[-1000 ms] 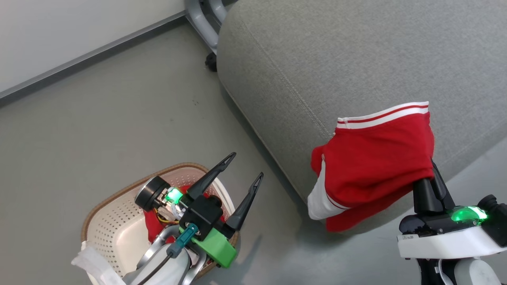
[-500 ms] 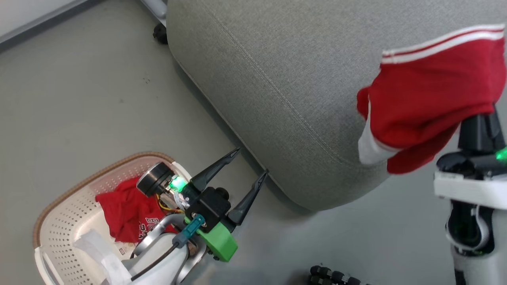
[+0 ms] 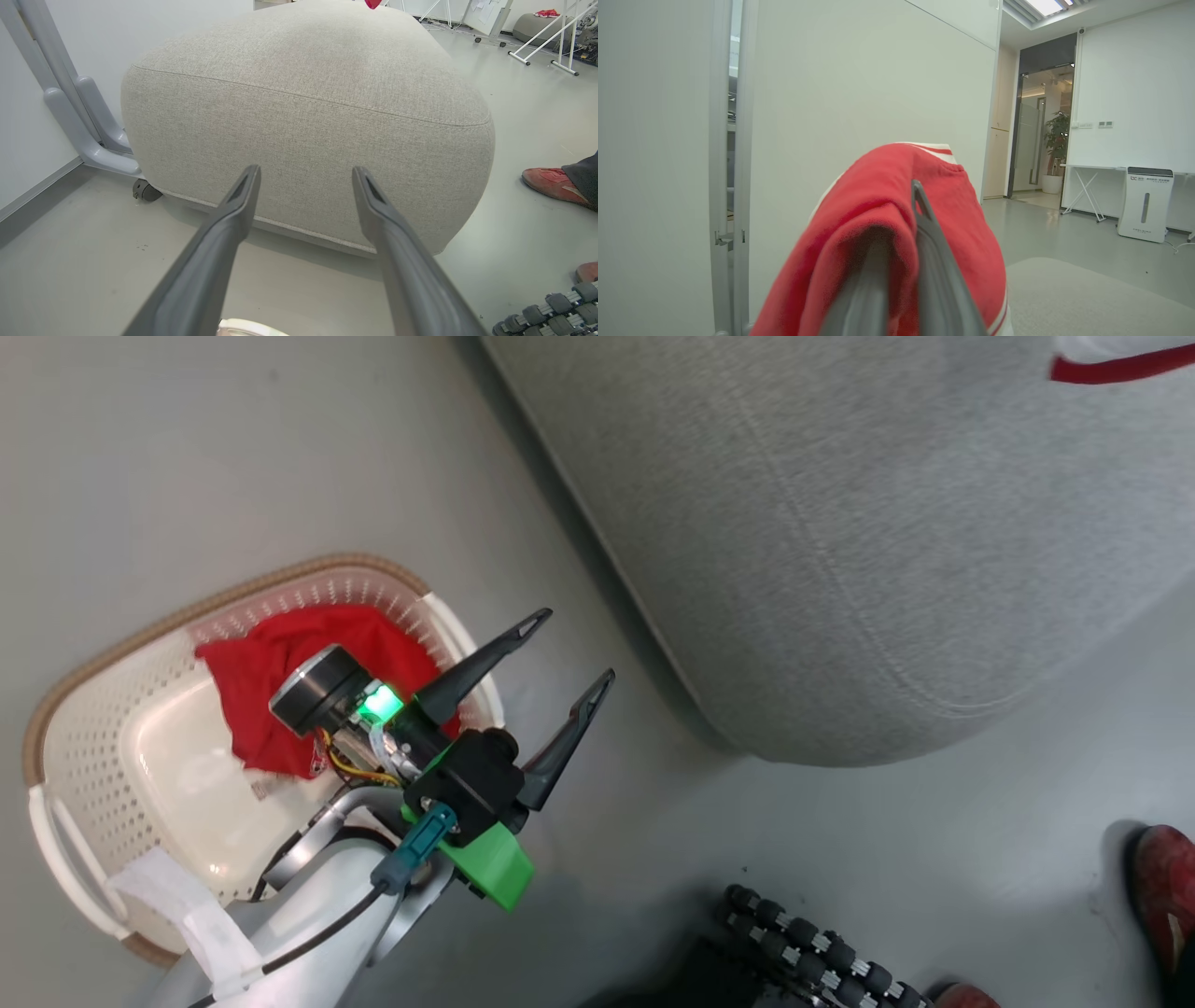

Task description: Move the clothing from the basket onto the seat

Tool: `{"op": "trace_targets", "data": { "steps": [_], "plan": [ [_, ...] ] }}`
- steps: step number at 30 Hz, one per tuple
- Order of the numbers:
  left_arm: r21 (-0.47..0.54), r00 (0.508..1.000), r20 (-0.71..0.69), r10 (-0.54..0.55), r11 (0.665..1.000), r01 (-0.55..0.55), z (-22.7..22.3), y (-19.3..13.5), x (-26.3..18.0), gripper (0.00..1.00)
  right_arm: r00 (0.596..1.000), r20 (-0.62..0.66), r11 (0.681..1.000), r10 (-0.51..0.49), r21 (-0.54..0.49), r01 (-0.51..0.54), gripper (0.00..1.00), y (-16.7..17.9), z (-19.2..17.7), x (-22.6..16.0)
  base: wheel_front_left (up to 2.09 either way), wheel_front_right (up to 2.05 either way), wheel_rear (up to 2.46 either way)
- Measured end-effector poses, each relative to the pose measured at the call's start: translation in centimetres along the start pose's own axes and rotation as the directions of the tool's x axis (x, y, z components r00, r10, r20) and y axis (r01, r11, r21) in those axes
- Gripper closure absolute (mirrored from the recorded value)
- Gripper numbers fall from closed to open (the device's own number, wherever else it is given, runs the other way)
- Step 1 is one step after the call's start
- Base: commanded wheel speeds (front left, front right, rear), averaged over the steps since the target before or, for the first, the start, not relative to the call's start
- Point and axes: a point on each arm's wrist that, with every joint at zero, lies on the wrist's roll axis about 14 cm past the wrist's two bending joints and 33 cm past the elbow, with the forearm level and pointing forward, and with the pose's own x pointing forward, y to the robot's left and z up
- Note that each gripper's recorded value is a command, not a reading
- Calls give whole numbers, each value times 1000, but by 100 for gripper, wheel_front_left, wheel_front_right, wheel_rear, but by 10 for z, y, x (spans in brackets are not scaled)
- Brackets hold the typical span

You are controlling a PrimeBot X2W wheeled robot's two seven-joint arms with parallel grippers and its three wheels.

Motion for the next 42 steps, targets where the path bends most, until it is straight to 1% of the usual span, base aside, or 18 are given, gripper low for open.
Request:
{"op": "trace_targets", "data": {
  "steps": [1, 4, 7, 10, 12, 13, 14, 15, 18, 23, 26, 30, 33, 36, 40, 42],
  "plan": [
    [-5, 1000, -5, 12, 1000, -12, -5, 4, -2, 0, 1000, -28, 1000, -5, 0, 5, 100, 0, -14, 1, 0, 0, 0],
    [-28, 999, -16, 52, 998, -52, -18, 17, -9, 0, 984, -175, 1000, -28, 2, 29, 100, 2, -78, -8, 0, 0, 0],
    [-47, 996, -31, 85, 995, -87, -32, 28, -16, 0, 941, -331, 997, -67, 2, 72, 100, 3, -144, -33, 0, 0, 0],
    [-54, 993, -38, 112, 992, -114, -40, 35, -21, 0, 886, -453, 992, -102, 17, 123, 100, 7, -195, -62, 0, 0, 0],
    [-58, 990, -52, 129, 990, -132, -47, 40, -25, 0, 853, -509, 989, -116, 23, 147, 98, 11, -219, -79, 0, 0, 0],
    [-61, 988, -57, 143, 987, -146, -49, 42, -27, 0, 842, -526, 989, -116, 21, 149, 82, 13, -227, -84, 0, 0, 0],
    [-65, 986, -59, 154, 985, -158, -51, 44, -28, 0, 836, -537, 988, -118, 23, 155, 51, 15, -232, -88, 0, 0, 0],
    [-69, 984, -61, 164, 983, -169, -52, 46, -29, 0, 830, -543, 985, -129, 26, 170, 0, 14, -236, -92, 0, 0, 0],
    [-74, 980, -70, 186, 979, -191, -56, 49, -33, 0, 818, -557, 982, -145, 21, 188, 0, 13, -240, -106, 0, 0, 0],
    [-68, 975, -38, 219, 973, -221, -44, 48, -32, 0, 811, -566, 983, -149, 5, 184, 0, 10, -223, -133, 0, 0, 0],
    [-81, 969, -19, 245, 966, -246, -34, 46, -32, 0, 803, -584, 989, -121, 0, 148, 0, 15, -211, -152, 0, 0, 0],
    [-96, 955, -8, 295, 951, -295, -22, 44, -35, 0, 783, -618, 992, -74, 39, 124, 0, 29, -196, -182, 0, 0, 0],
    [-113, 933, -4, 361, 927, -359, -10, 47, -40, 0, 776, -630, 991, -18, 89, 96, 0, 46, -186, -195, 0, 0, 0],
    [-124, 906, 8, 423, 900, -419, 6, 48, -48, 0, 774, -630, 986, 70, 162, 43, 0, 74, -176, -203, 0, 0, 0],
    [-133, 861, 27, 508, 856, -500, 28, 49, -69, 0, 767, -614, 965, 186, 260, -26, 0, 111, -161, -212, 0, 0, 0],
    [-137, 831, 24, 556, 825, -548, 33, 50, -84, 0, 764, -600, 951, 238, 303, -58, 0, 127, -152, -216, 0, 0, 0]
  ]
}}
